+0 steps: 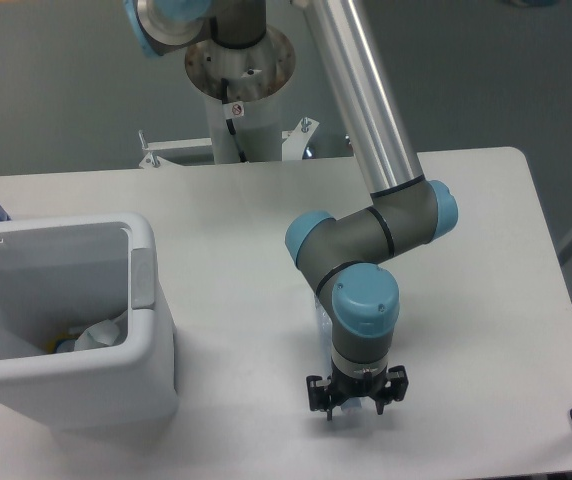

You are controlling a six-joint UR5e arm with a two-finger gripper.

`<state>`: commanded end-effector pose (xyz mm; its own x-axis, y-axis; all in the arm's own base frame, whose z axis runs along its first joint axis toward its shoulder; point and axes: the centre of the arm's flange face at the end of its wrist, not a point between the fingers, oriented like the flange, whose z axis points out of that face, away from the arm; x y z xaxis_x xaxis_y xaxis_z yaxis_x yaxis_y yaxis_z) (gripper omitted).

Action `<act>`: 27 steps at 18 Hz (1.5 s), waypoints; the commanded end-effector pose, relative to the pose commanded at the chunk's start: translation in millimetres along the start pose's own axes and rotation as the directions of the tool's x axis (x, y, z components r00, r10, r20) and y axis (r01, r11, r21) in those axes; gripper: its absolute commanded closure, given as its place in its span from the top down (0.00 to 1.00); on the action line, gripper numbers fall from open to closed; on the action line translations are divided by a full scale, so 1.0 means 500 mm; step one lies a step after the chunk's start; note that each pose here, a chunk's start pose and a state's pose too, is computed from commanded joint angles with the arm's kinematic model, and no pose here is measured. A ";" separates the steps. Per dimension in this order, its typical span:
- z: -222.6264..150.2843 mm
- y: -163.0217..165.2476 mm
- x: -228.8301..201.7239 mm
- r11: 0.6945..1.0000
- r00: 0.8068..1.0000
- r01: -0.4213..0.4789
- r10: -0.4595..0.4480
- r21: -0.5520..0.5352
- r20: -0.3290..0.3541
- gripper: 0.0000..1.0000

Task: Place the trash in the trash can
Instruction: 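Close the gripper around the bottle's cap end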

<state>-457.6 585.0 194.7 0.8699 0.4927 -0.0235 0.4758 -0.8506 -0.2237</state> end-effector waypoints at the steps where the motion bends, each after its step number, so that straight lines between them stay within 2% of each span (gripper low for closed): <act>1: 0.000 0.000 0.000 1.000 1.000 0.000 0.000 -0.001 0.001 0.57; 2: -0.001 0.001 0.000 1.000 1.000 0.000 0.000 -0.002 0.001 0.54; 4: 0.001 0.002 0.000 1.000 1.000 0.000 0.000 -0.004 0.003 0.39; 6: -0.001 0.001 0.002 1.000 1.000 -0.001 0.001 -0.003 0.004 0.34; 13: -0.012 -0.004 -0.001 1.000 1.000 -0.001 0.001 0.012 0.004 0.32; 19: -0.057 -0.024 -0.021 0.998 1.000 0.027 -0.027 0.058 0.006 0.32; 27: -0.172 -0.034 -0.064 0.981 0.992 0.070 -0.049 0.183 -0.116 0.31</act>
<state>-482.4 568.1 283.2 0.8546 0.5094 0.1006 0.5037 -0.7662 -0.3990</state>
